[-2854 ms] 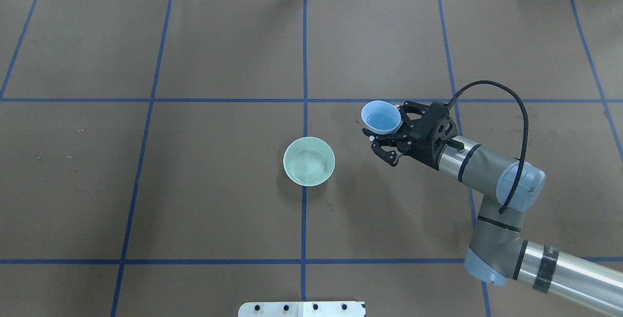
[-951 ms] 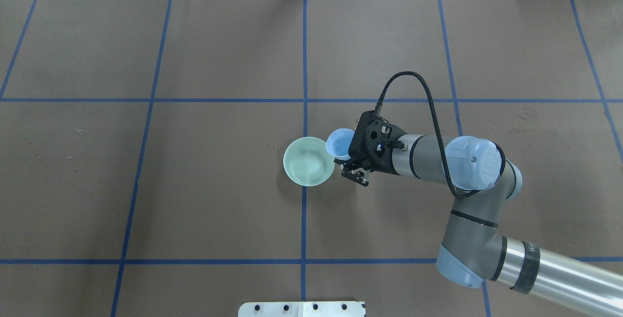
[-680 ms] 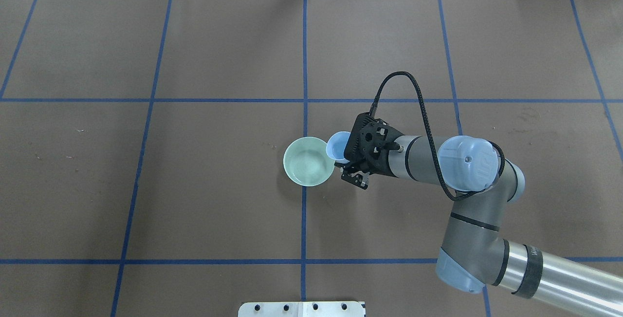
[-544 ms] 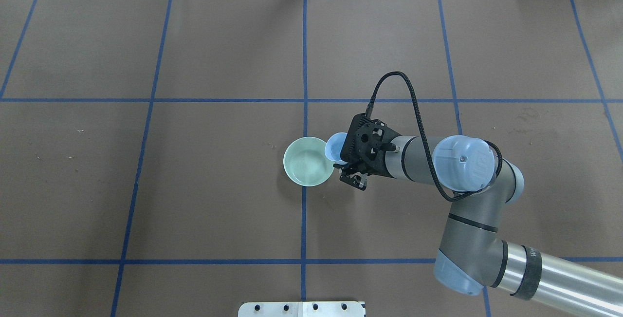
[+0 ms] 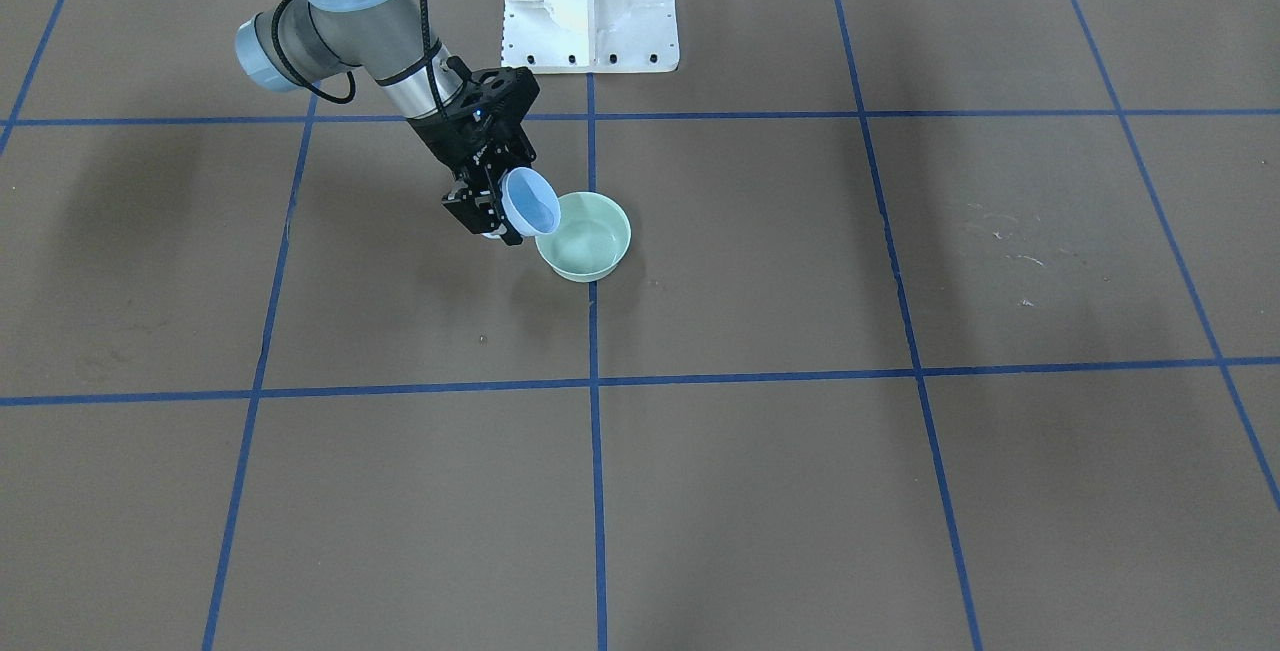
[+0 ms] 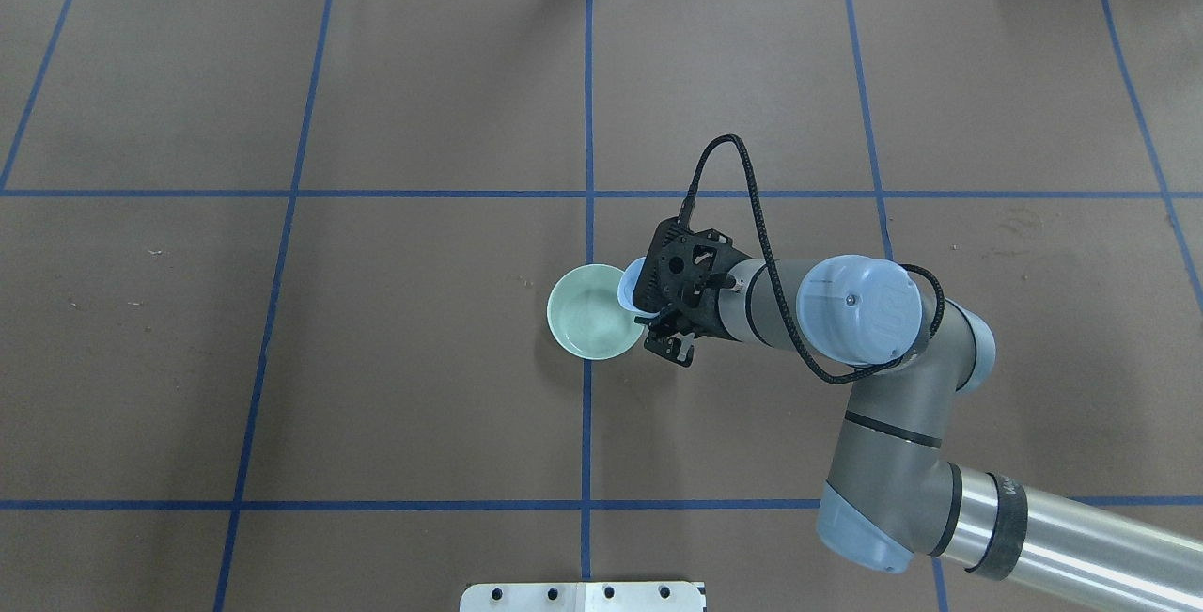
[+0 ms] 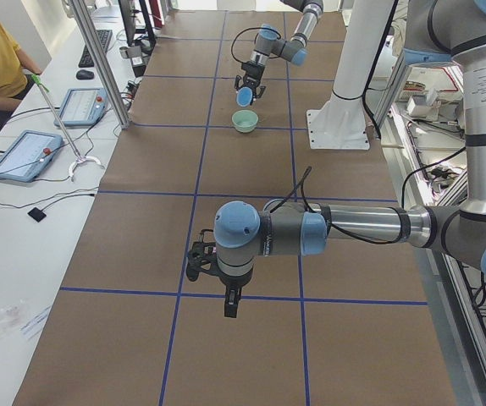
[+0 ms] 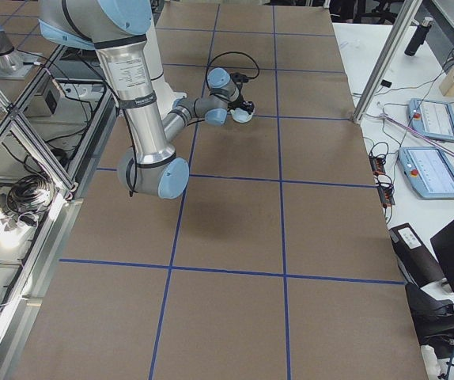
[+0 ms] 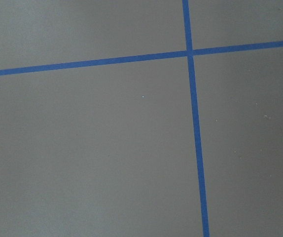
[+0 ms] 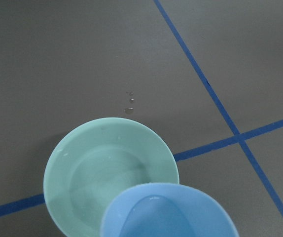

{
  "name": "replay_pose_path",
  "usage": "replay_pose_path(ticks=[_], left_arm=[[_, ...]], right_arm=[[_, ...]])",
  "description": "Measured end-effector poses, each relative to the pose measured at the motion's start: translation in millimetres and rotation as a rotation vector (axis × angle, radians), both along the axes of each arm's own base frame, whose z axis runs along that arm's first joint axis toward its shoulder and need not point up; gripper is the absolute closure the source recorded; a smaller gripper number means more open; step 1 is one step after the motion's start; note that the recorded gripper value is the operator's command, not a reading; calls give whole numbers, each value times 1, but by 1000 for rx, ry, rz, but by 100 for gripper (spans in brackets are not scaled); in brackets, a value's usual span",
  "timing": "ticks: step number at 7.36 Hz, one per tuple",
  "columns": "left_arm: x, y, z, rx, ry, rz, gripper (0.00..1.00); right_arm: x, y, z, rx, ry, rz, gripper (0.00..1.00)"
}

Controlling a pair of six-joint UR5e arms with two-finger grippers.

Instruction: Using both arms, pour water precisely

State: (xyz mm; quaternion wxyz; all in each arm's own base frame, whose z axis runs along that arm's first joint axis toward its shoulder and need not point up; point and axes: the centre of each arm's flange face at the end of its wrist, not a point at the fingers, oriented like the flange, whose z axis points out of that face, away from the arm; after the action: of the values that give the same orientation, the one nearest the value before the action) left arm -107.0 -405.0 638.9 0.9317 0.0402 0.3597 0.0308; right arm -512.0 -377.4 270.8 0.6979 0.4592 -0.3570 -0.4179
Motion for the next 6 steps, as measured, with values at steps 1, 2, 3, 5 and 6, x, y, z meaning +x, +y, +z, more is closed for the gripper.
replay_pose_path(ticks=[1,2,3,5,6], left_arm=[[0,0,0,-1,0,0,0],[0,0,1,-3,0,0,0],[0,0,3,-7,1,0,0],[0,1,8,-15,2,0,0],[0,1,9,-19,2,-1,0]], right_arm=[[-2,0,-2,-1,13,-2,100],[-5,-1,-5,1,32,-6,100],[-8,-1,-7,-2,50,-8,100],[-10,-1,-4,-12,84,-11,100],[-11,-1,-2,-13,98,-14,100]])
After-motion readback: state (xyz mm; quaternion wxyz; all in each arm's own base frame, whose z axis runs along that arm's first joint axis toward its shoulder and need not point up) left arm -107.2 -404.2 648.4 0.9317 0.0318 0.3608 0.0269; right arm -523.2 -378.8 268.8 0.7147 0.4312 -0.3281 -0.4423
